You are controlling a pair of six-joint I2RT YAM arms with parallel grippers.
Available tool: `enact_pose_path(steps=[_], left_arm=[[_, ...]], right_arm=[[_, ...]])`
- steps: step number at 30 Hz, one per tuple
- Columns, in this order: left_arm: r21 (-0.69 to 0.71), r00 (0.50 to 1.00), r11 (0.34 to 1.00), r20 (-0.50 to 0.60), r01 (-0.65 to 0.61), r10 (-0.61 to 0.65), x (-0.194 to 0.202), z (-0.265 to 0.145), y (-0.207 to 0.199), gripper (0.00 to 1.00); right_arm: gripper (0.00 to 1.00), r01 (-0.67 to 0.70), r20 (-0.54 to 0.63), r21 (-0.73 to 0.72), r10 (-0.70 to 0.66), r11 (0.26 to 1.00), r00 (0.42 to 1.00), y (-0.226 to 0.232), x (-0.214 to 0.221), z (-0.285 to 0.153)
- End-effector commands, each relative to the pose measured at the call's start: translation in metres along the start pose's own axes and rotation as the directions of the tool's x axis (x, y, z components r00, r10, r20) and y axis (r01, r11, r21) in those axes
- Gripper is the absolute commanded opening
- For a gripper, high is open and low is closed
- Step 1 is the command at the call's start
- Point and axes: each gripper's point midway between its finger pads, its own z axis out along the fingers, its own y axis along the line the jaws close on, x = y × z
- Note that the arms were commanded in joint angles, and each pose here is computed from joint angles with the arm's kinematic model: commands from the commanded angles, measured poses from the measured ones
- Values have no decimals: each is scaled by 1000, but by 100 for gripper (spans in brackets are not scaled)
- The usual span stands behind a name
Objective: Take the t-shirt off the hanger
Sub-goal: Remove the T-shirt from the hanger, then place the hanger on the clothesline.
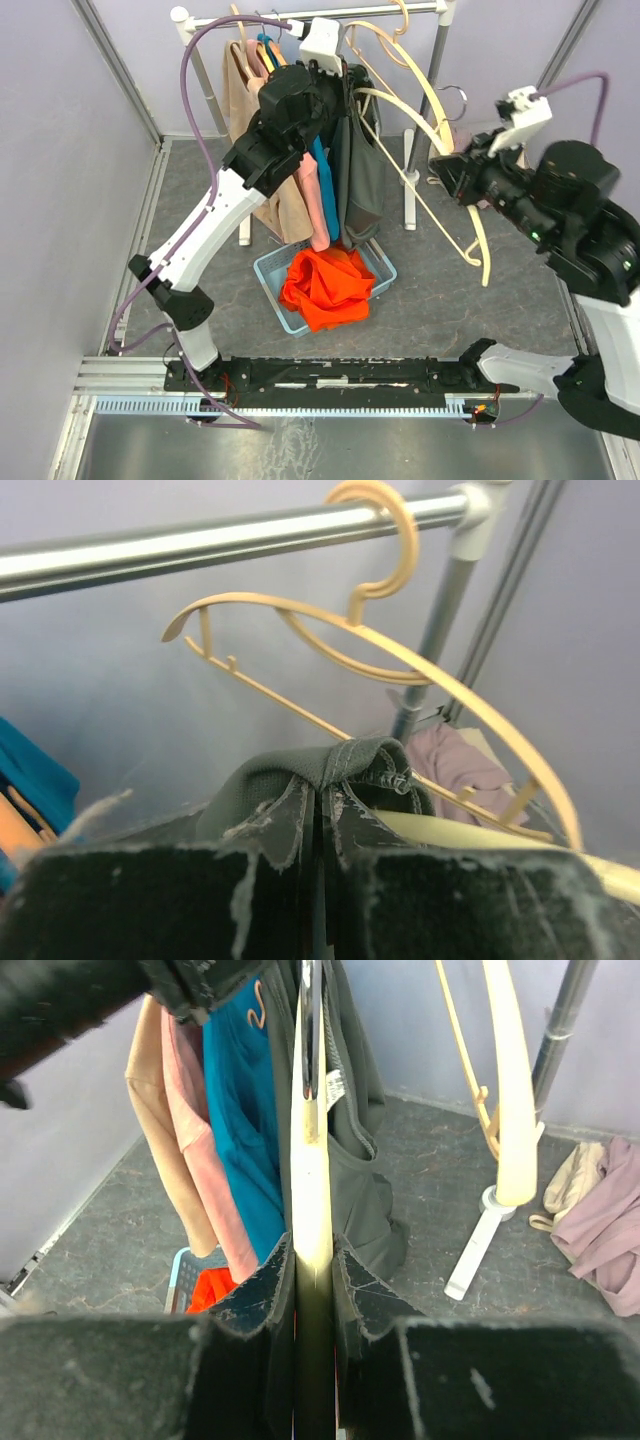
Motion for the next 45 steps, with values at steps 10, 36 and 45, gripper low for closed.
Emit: enact_pose_path(steps=[10,36,45], left_arm=[[-93,1000,996,-20,-1,-1,9,17,29,3],[437,995,895,-18,92,-94,-23,-107,-43,3],[497,995,864,10,84,-102,-44,-136,-47,3]], right_arm=[[1,2,225,-11,1,1000,974,-5,-52,-52],[1,53,199,124,-77,991,977,0,-86,97],[1,39,242,117,-66,992,968,-2,-90,149]])
